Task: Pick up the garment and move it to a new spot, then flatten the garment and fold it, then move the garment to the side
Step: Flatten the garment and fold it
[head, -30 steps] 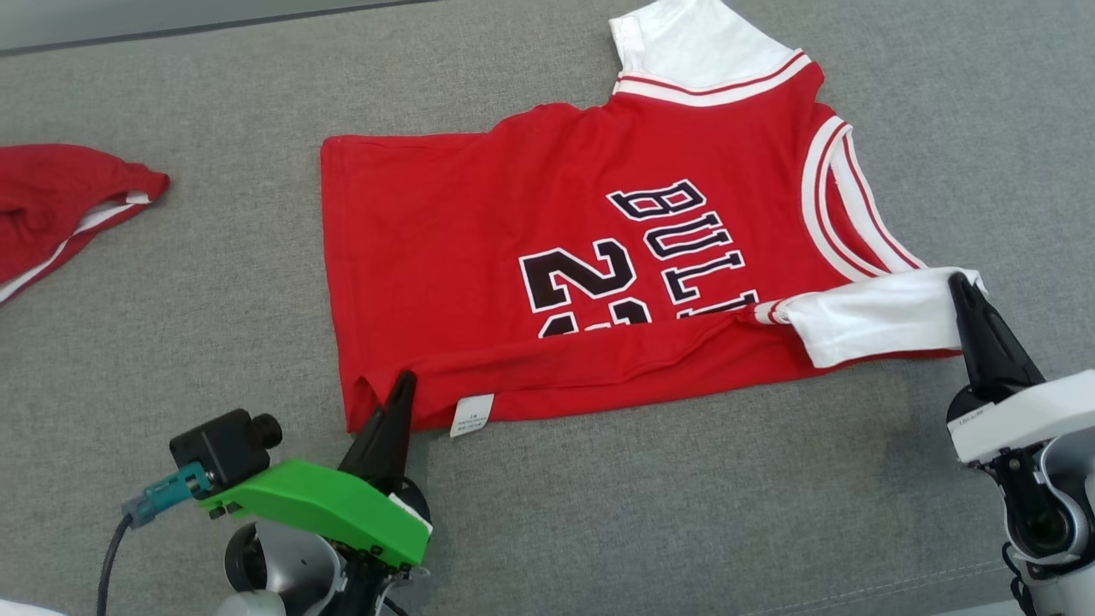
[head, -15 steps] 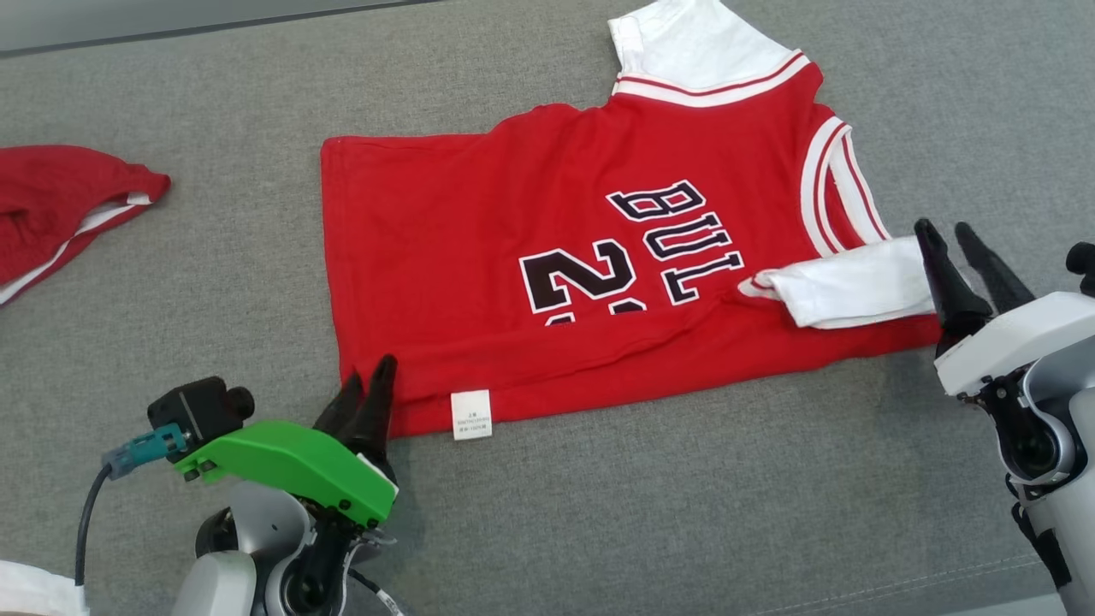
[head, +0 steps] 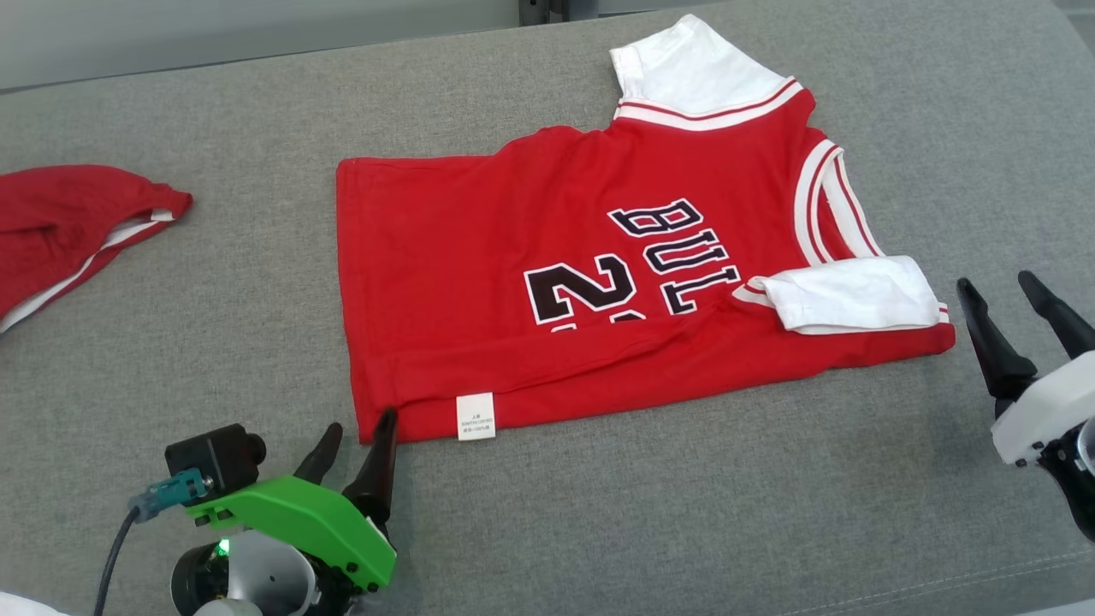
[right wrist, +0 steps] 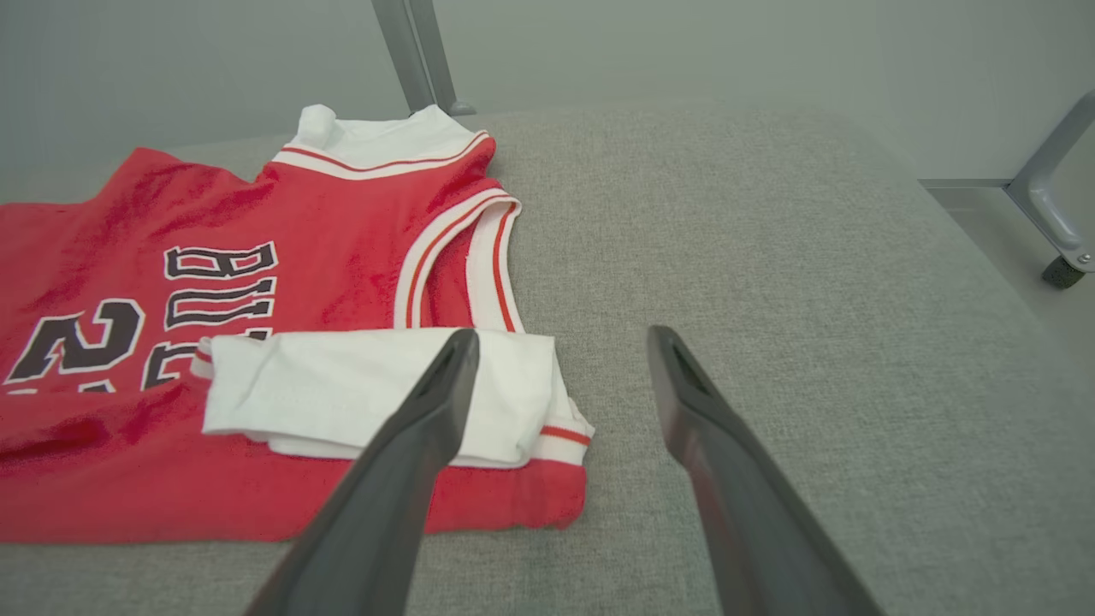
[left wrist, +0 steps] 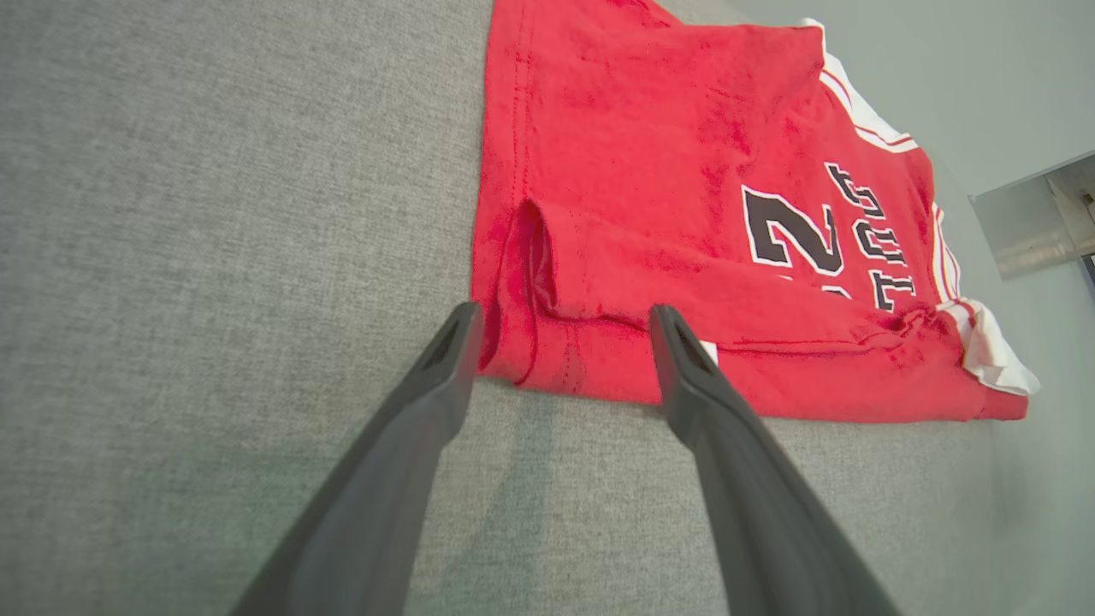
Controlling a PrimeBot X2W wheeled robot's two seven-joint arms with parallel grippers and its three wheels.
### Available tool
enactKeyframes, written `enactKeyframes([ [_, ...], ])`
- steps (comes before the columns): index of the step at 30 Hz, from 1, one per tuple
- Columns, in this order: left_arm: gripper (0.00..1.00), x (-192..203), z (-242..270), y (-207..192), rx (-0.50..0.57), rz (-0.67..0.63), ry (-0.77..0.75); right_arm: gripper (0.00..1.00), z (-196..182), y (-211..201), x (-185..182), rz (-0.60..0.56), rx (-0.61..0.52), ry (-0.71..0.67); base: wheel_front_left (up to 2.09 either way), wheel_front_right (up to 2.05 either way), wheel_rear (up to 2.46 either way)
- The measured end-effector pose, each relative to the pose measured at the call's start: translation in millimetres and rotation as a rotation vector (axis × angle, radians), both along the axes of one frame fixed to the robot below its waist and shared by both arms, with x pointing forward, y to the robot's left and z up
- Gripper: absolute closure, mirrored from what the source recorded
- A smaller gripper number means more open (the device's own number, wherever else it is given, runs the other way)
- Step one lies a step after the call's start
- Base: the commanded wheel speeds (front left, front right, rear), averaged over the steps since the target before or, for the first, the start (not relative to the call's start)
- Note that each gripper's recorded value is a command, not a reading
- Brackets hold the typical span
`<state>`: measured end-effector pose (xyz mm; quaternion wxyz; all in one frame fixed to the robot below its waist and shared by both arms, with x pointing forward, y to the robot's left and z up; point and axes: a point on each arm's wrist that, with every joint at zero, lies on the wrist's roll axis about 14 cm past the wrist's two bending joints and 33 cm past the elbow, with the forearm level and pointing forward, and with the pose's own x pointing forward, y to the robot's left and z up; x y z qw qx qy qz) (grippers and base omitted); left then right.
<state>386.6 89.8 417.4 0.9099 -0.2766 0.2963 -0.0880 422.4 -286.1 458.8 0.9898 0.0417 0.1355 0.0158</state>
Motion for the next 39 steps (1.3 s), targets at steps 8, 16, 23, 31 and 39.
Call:
enactKeyframes([
  [8, 0.00, -16, -34, 1, 0.113, -0.120, 0.111, 0.00, -38, -2, -22, 0.036, -0.030, 0.224, 0.00, 0.00, 0.00],
  [16, 0.00, -11, -52, -1, 0.110, -0.140, 0.163, 0.00, -66, 3, -23, 0.052, -0.031, 0.335, 0.00, 0.00, 0.00],
  [23, 0.00, -1, -54, -2, 0.122, -0.146, 0.145, 0.00, -80, 17, -16, 0.095, -0.026, 0.387, 0.00, 0.00, 0.00],
  [31, 0.00, 3, -46, -4, 0.111, -0.155, 0.126, 0.00, -77, 17, -13, 0.097, -0.021, 0.380, 0.00, 0.00, 0.00],
  [39, 1.00, 0, -50, -9, 0.075, -0.163, 0.155, 0.10, -81, 20, -14, 0.100, 0.000, 0.403, 0.00, 0.00, 0.00],
])
